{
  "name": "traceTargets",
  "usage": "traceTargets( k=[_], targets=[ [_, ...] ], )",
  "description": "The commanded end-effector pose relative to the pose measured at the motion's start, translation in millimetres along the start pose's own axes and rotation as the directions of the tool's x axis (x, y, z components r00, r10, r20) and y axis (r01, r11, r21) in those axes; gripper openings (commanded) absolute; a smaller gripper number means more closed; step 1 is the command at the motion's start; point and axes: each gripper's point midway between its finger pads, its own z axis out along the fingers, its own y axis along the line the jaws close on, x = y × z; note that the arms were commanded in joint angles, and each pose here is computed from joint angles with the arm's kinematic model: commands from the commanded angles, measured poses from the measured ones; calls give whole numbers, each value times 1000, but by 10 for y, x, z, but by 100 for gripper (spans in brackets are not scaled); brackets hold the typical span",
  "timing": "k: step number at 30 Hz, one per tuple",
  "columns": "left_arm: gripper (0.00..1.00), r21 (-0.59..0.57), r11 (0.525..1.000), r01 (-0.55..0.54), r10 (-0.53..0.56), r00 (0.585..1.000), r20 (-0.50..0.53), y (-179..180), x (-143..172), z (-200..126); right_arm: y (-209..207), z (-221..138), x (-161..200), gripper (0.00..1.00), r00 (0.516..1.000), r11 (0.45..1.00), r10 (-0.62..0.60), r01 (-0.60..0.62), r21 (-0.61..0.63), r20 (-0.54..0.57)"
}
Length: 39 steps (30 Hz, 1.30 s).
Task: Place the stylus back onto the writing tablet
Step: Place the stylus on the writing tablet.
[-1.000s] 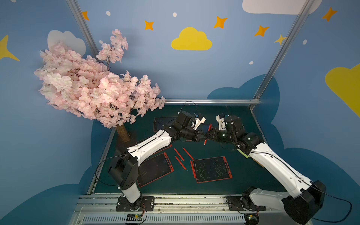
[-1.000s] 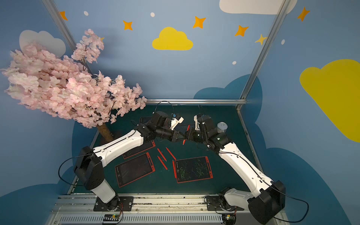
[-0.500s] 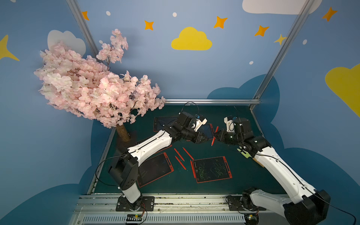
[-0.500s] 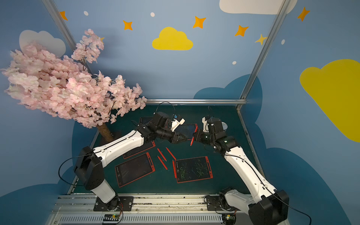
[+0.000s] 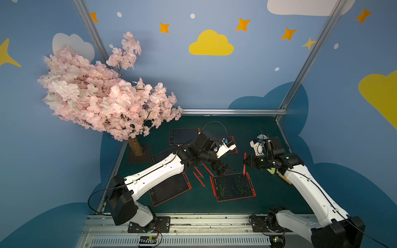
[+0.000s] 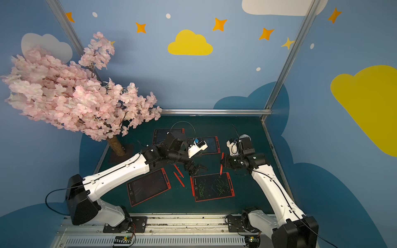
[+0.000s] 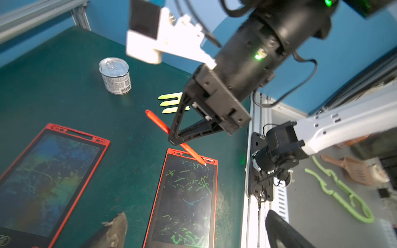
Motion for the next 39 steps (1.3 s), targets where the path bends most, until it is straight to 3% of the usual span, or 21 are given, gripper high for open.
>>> traceTargets(
  k=[1,8,23,39],
  targets=[
    [99,-86,995,-56,54,998,-26,85,135,59,-127,75,164,11,996,998,-44,47,41,-82],
    [99,-184,981,-65,54,997,-63,37,181,123,-345,183,251,12,981,988,-17,46,146,-195],
    [99,-149,988,-33,33,999,-7,-65,94,48,-759,454,478,9,921,943,72,63,327,-384],
    [99,-139,990,-31,30,999,-9,-91,105,60,-1019,688,650,9,841,910,177,58,411,-511]
  ],
)
